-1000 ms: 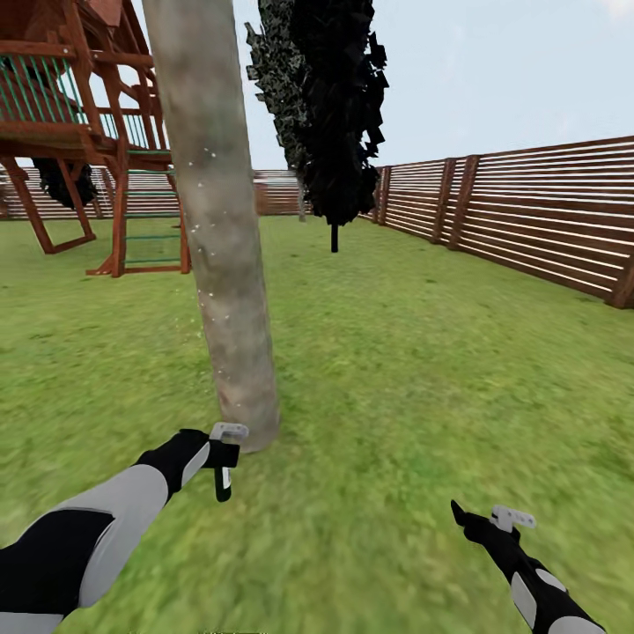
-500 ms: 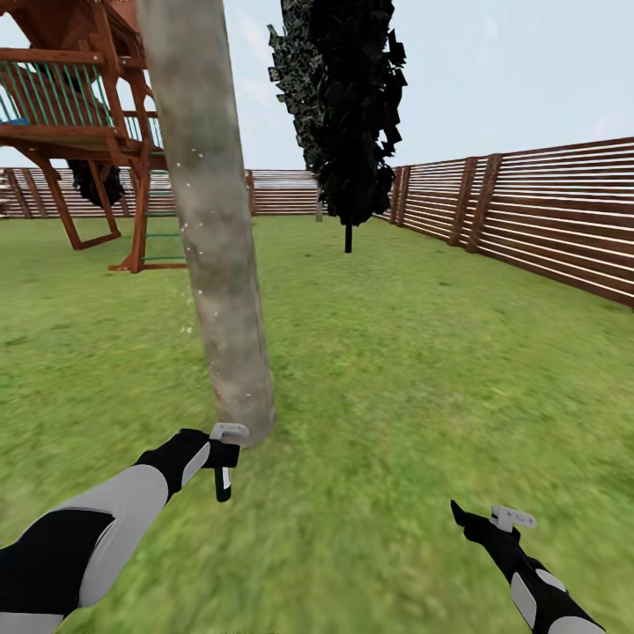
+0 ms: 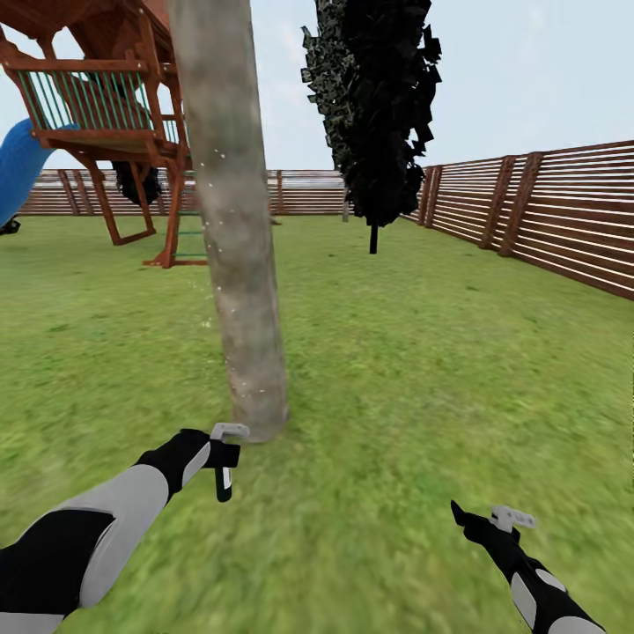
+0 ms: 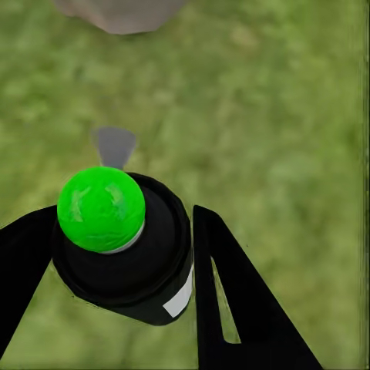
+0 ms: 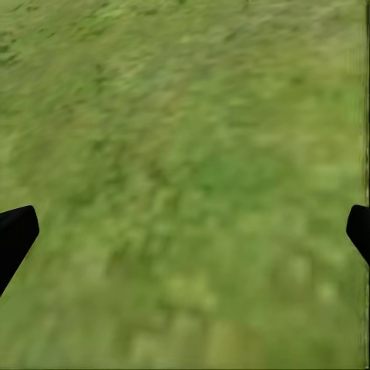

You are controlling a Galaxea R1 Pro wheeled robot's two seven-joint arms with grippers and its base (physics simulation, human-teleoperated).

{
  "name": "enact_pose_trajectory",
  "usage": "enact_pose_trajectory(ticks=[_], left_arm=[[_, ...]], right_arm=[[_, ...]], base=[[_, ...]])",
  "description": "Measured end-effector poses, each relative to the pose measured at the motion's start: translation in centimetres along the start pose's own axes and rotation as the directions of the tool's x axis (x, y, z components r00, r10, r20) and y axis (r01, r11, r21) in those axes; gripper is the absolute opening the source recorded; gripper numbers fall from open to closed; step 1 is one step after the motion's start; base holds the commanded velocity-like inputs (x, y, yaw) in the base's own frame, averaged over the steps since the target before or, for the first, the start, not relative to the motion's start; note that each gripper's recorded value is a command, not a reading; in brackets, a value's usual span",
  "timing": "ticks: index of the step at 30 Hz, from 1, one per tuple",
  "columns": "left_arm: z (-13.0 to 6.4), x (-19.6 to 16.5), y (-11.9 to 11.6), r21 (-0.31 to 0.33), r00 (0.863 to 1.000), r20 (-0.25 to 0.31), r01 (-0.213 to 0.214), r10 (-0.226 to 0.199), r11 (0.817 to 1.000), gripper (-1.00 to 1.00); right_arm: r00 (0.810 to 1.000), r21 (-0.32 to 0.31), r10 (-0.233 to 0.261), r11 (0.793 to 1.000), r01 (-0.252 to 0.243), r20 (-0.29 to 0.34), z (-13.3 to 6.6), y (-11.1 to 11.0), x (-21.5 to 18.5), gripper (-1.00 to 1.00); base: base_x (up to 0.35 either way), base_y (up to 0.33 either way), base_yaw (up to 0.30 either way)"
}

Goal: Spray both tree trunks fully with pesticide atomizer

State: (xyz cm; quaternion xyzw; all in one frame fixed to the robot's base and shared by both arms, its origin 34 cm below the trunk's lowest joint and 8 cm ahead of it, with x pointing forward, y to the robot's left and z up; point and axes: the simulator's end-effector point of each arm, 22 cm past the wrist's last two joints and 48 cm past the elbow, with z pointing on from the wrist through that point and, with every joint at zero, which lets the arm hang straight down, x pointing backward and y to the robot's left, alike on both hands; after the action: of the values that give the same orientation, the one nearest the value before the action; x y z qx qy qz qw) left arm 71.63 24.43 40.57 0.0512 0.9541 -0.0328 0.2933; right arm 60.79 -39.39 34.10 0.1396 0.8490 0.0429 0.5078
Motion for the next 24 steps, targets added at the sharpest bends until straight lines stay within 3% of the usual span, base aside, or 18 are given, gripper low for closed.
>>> enact_pose_trajectory(ticks=[6,20,24], left_arm=[[0.00,0.00,0.00,0.000,1.000,0.000,0.000,0.000,1.000,-1.00],[-0.01,-0.02,0.11,-0.001,1.000,0.001,0.002,-0.002,1.000,-1.00],[-0.01,-0.03,0.11,-0.001,1.000,0.001,0.002,-0.002,1.000,-1.00]], right_arm=[[1.000,0.000,0.000,1.000,0.000,0.000,0.00,0.00,0.00,1.00],[1.000,-0.001,0.001,1.000,-0.001,0.000,0.01,0.10,0.03,1.00],[1.000,-0.002,0.001,1.000,-0.001,0.000,0.01,0.17,0.06,1.00]], base=[[0.000,-0.289,0.092],[0.154,-0.275,0.267],[0.041,-0.042,0.271]])
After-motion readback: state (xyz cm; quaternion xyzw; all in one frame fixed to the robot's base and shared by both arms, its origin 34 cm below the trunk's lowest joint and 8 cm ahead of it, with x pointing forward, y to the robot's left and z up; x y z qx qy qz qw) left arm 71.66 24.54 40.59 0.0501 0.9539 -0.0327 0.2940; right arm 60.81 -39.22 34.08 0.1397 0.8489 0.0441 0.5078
